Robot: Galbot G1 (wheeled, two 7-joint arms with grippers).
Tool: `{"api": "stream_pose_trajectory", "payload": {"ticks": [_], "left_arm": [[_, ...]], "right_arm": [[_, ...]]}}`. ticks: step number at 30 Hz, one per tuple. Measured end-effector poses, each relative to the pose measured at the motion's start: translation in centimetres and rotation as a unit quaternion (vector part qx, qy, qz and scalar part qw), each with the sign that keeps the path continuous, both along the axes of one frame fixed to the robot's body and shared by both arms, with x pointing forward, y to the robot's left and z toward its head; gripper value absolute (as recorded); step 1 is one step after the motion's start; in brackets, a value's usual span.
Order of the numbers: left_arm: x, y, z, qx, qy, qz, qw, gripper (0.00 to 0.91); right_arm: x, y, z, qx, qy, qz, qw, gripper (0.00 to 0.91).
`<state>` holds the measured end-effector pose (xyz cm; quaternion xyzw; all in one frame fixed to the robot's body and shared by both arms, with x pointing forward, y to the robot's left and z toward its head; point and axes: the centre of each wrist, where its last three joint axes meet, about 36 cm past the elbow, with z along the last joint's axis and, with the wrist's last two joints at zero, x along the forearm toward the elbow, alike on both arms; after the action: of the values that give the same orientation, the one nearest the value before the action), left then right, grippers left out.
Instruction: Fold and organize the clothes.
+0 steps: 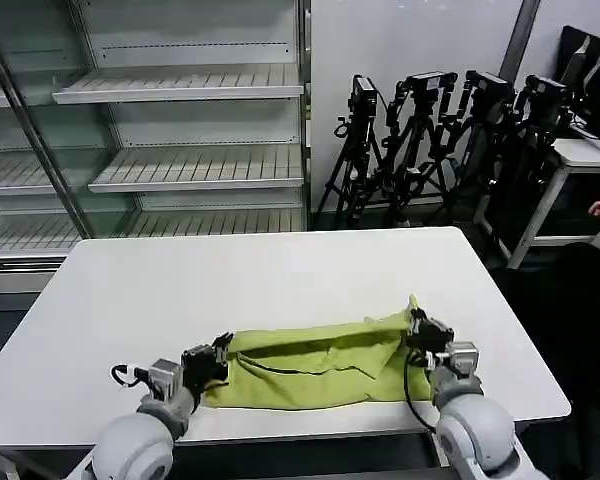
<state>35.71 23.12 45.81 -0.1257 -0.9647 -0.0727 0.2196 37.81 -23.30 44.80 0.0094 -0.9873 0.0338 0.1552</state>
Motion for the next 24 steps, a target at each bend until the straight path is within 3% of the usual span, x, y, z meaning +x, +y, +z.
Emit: {"api": "stream_pose_trajectory", "payload": {"ticks": [1, 2, 10, 24], "left_arm": [[-0.1, 0.0, -0.2, 0.002, 0.002, 0.000, 1.000, 0.705], [-0.3, 0.0, -0.4, 0.002, 0.004, 0.000, 1.000, 0.907], [-1.5, -0.2, -0.6, -0.003, 0.004, 0.004, 1.000, 0.907], [-3.1, -1.3, -0.4, -0.059, -0.015, 0.061, 0.996, 0.907]], "right_arm": [[-0.3, 0.1, -0.3, -0.003, 0.004, -0.001, 1.000, 0.423], [-0.5, 0.1, -0.5, -0.006, 0.007, -0.002, 1.000, 0.907], [-2.4, 0.8, -1.1, -0.018, 0.013, -0.014, 1.000, 0.907], [-7.1, 1.2, 1.5, -0.015, -0.020, -0.031, 0.999, 0.907]]}}
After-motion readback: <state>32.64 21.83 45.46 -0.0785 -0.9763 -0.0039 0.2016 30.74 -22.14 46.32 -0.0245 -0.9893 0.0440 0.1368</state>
